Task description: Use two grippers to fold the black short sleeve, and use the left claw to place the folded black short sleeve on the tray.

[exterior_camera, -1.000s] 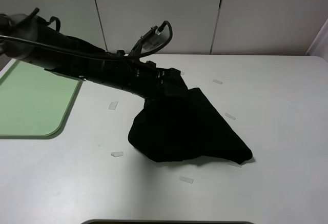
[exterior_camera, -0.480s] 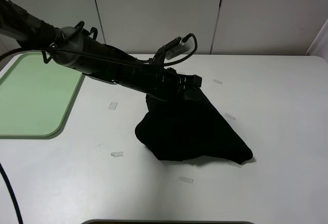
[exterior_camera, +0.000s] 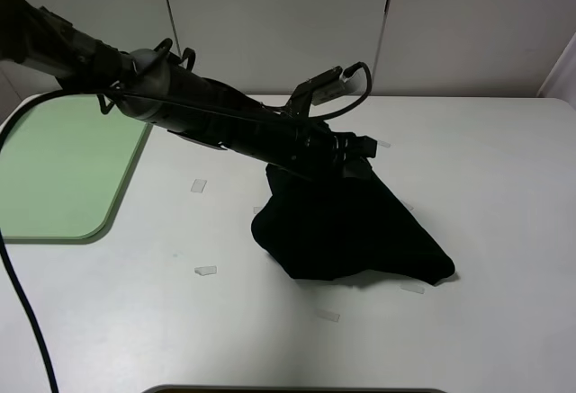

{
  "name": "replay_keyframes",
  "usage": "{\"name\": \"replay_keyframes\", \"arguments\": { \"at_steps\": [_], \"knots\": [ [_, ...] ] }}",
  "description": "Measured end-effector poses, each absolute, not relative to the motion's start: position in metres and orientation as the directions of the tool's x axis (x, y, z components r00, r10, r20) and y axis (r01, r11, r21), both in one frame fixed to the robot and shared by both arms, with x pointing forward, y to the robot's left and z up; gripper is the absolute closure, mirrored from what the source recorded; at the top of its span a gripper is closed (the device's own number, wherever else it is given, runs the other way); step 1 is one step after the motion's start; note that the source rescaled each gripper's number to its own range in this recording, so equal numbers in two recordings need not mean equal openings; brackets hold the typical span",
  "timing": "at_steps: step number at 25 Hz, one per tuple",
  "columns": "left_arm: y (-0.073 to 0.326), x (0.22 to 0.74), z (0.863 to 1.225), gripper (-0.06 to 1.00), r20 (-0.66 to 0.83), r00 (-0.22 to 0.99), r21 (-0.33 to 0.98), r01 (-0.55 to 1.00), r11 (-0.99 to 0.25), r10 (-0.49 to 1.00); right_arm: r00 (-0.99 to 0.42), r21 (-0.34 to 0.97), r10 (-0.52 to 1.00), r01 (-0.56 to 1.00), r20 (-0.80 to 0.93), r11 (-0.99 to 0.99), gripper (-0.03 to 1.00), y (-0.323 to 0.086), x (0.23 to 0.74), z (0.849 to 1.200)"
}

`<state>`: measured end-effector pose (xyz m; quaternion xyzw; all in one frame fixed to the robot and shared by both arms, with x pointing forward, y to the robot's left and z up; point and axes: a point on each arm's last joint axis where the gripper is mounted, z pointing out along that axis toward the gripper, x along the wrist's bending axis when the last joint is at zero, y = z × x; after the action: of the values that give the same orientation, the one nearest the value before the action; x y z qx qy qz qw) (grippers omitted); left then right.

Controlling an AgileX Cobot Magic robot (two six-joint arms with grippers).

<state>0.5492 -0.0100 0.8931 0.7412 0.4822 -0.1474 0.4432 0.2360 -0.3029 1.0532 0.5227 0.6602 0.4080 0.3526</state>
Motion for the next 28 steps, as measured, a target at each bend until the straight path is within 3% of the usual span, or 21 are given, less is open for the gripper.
{"name": "replay_keyframes", "arguments": {
  "at_steps": [12,18,28],
  "knots": [
    [-0.019,0.563,0.943,0.92,-0.642,0.532,0.604,0.795,-0.064,0.552,-0.205,0.907,0.978,0.402,-0.039,0.121,-0.03,-0.303,0.236,1.053],
    [-0.017,0.576,0.939,0.92,-0.586,0.498,0.630,0.776,-0.027,0.639,-0.205,0.907,0.978,0.402,-0.039,0.121,-0.03,-0.303,0.236,1.053],
    [-0.044,0.583,0.908,0.92,-0.595,0.512,0.613,0.788,-0.062,0.620,-0.205,0.907,0.978,0.402,-0.039,0.121,-0.03,-0.303,0.236,1.053]
  ]
}}
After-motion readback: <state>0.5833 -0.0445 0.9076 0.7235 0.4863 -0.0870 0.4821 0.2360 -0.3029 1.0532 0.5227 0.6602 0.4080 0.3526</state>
